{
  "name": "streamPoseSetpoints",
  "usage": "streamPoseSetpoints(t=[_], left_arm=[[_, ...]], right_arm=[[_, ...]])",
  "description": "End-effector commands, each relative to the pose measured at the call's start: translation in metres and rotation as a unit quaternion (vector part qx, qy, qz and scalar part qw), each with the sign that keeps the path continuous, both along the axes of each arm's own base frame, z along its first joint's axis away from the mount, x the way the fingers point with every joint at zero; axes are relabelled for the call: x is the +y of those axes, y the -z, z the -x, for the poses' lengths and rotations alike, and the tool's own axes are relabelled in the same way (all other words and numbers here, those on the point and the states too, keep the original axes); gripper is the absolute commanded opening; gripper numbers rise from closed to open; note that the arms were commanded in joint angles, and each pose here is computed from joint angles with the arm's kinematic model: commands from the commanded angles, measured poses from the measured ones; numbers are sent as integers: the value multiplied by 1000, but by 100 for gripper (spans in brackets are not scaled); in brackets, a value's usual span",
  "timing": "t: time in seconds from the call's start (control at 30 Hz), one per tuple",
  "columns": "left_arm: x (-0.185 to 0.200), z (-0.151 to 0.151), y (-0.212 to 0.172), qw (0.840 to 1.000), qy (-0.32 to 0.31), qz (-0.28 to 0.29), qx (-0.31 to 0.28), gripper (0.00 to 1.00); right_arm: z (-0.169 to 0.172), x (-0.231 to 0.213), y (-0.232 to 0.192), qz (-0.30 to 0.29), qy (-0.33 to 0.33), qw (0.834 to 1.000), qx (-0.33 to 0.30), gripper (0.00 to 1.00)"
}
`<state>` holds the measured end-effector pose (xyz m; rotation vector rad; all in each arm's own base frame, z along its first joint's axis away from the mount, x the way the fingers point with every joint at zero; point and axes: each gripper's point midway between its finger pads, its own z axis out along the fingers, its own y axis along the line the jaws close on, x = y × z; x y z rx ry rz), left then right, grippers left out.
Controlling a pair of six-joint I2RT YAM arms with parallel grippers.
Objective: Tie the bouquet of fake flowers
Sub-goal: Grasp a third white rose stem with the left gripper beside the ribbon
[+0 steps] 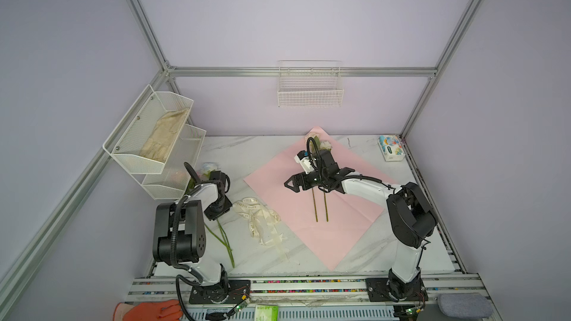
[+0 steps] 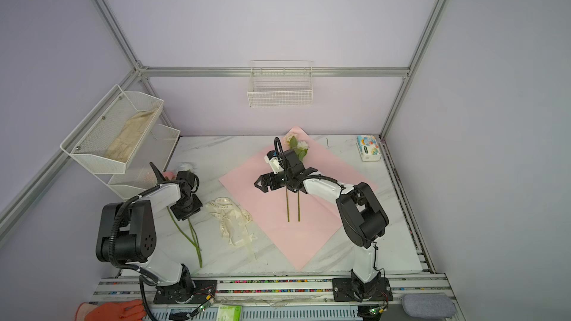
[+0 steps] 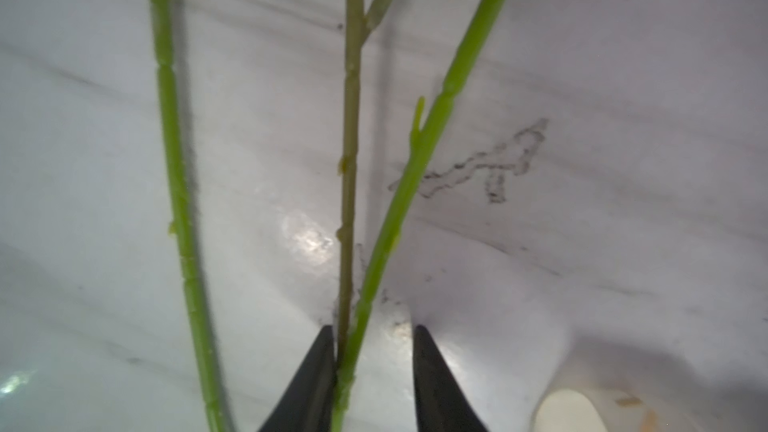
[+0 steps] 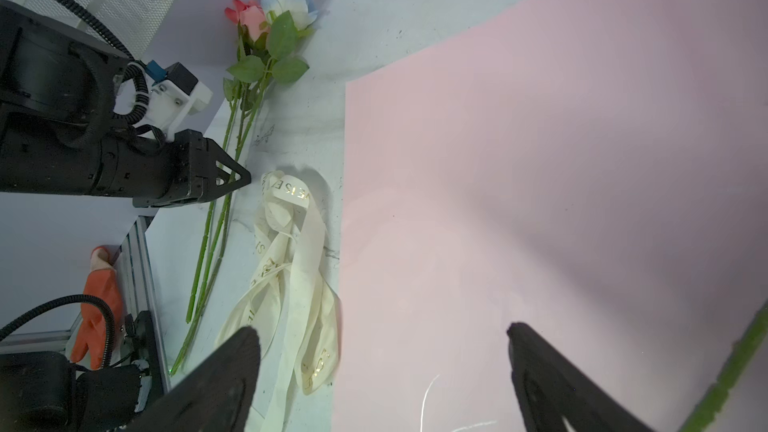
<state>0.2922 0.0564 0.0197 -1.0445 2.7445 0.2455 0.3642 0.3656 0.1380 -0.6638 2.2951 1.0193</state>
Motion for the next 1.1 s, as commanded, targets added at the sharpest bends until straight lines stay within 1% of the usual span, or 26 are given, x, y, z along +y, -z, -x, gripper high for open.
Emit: streamPoseSetpoints(t=[0.0,0.03,0.1,0.17,0.27,0.3,0.33,0.5,0.67,0.73,0.93,1.07], left_arm=[[-34,18,27,996,37,64,54,23],[-37,17,26,996,43,64,52,20],[-43,13,24,995,60,63,52,19],[-46,9,20,995,72,57,50,16],[-45,6,14,995,74,43,53,15],[-43,6,11,995,74,35,54,11],[-40,6,6,996,71,24,54,10],[-31,6,-13,997,66,-4,45,15],[-31,6,-23,997,69,-6,34,12],[-32,6,-28,997,72,-5,29,7],[-30,6,-42,997,73,-12,12,11],[-29,6,-46,997,73,-14,11,11]], right_arm=[[1,-3,-2,10,3,1000,-9,95],[1,-3,-4,9,4,1000,-11,95],[2,-4,-4,9,5,1000,-11,95],[2,-4,-4,8,6,1000,-11,95],[3,-5,-4,10,5,1000,-11,95],[4,-6,-3,11,5,1000,-12,95],[4,-6,-4,12,6,1000,-12,95],[3,-6,-7,10,8,1000,-14,95],[2,-5,-8,9,8,1000,-14,95],[1,-5,-9,9,8,1000,-15,95],[1,-6,-9,12,12,1000,-15,95],[1,-6,-8,12,12,1000,-13,95]])
